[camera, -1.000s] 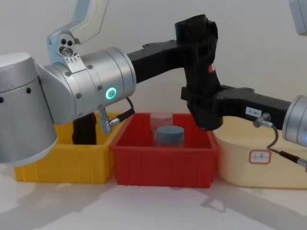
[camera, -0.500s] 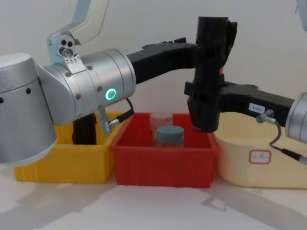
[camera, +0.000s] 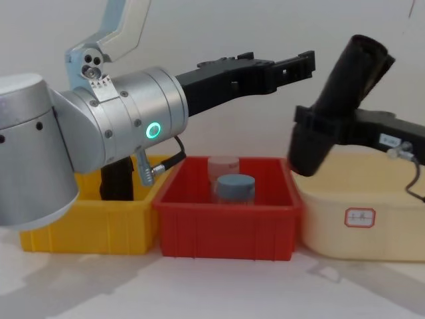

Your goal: Pick up the garbage bag with the one hand and transfer it to the other hand.

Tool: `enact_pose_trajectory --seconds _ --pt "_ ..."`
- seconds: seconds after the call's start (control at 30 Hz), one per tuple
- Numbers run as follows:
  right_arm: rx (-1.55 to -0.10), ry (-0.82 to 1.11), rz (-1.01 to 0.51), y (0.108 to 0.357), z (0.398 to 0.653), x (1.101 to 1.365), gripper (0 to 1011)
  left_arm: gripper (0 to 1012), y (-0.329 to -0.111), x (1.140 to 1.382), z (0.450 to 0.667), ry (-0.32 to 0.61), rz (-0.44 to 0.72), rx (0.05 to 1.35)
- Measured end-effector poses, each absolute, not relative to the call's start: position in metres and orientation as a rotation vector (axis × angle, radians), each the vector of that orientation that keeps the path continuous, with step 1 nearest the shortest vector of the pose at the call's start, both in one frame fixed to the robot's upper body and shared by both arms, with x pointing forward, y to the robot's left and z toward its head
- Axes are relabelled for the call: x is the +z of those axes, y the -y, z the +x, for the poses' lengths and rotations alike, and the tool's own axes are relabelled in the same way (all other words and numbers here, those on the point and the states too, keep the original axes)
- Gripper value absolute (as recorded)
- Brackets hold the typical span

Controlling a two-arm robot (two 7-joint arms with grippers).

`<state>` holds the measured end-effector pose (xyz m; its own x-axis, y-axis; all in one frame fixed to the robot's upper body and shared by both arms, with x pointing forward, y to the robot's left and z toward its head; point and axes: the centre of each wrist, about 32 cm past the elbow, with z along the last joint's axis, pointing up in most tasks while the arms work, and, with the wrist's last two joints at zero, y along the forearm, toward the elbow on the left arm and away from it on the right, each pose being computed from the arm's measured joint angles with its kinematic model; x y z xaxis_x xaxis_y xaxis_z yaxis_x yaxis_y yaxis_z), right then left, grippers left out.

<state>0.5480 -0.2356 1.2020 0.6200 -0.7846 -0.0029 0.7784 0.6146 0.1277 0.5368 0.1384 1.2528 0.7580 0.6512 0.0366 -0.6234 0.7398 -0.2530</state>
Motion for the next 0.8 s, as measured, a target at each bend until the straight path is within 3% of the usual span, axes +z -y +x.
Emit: enact_pose_trajectory --seconds 0.8 --pt "-1.248 0.083 0.067 0.307 0.553 1.222 617 1000 -0.138 1.253 0.537 0.126 -0.232 0.701"
